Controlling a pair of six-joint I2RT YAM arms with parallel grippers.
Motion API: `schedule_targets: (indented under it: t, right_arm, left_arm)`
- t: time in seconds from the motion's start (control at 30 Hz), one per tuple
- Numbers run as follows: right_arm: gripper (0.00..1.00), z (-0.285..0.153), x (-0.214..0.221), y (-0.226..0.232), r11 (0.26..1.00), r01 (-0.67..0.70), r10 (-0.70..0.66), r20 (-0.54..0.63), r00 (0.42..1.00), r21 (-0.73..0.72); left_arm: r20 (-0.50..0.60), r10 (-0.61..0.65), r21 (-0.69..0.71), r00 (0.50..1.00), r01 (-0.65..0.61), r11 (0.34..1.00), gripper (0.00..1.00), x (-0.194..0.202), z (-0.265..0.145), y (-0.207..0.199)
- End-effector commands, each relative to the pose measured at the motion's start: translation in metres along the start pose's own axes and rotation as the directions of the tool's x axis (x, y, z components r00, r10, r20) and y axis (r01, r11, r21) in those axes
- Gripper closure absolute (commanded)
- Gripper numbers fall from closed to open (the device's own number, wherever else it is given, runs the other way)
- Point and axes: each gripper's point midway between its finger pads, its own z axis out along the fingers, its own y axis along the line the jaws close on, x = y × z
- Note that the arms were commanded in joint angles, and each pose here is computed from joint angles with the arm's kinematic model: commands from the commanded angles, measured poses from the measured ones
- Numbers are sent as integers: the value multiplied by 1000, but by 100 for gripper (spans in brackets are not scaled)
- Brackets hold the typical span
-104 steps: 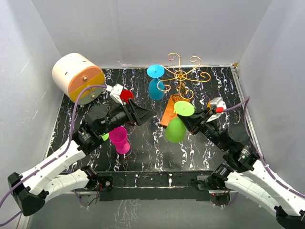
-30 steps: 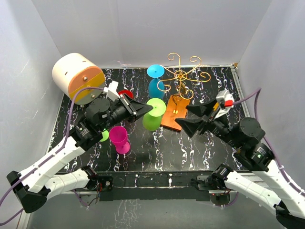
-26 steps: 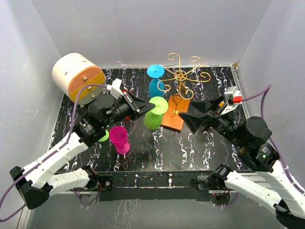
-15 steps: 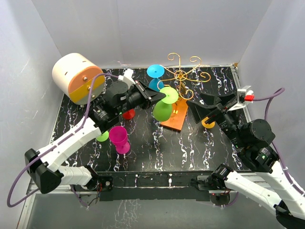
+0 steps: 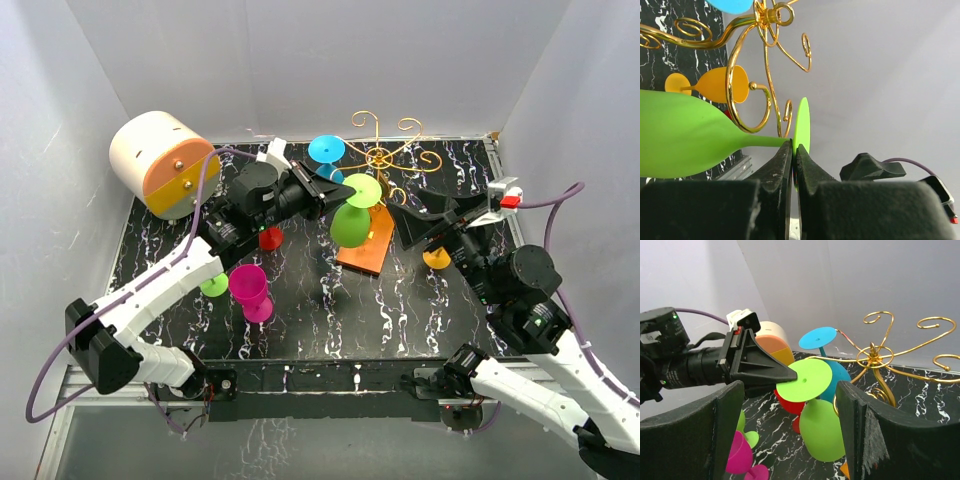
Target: Place the wine glass upside down on the wine glass rack
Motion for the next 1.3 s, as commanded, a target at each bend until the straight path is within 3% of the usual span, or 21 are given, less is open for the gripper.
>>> schedule_targets:
  t: [0.0, 1.27]
  right_arm:
    - [28, 1, -11, -2, 1000, 17, -17, 72, 997, 7]
    - [27, -12, -11, -4, 1000, -12, 13, 118, 993, -10]
  left_arm:
    - [-10, -14, 41, 1000, 14, 999, 100, -3, -1, -20]
    - [109, -53, -15, 993, 55, 998, 100, -50, 26, -20]
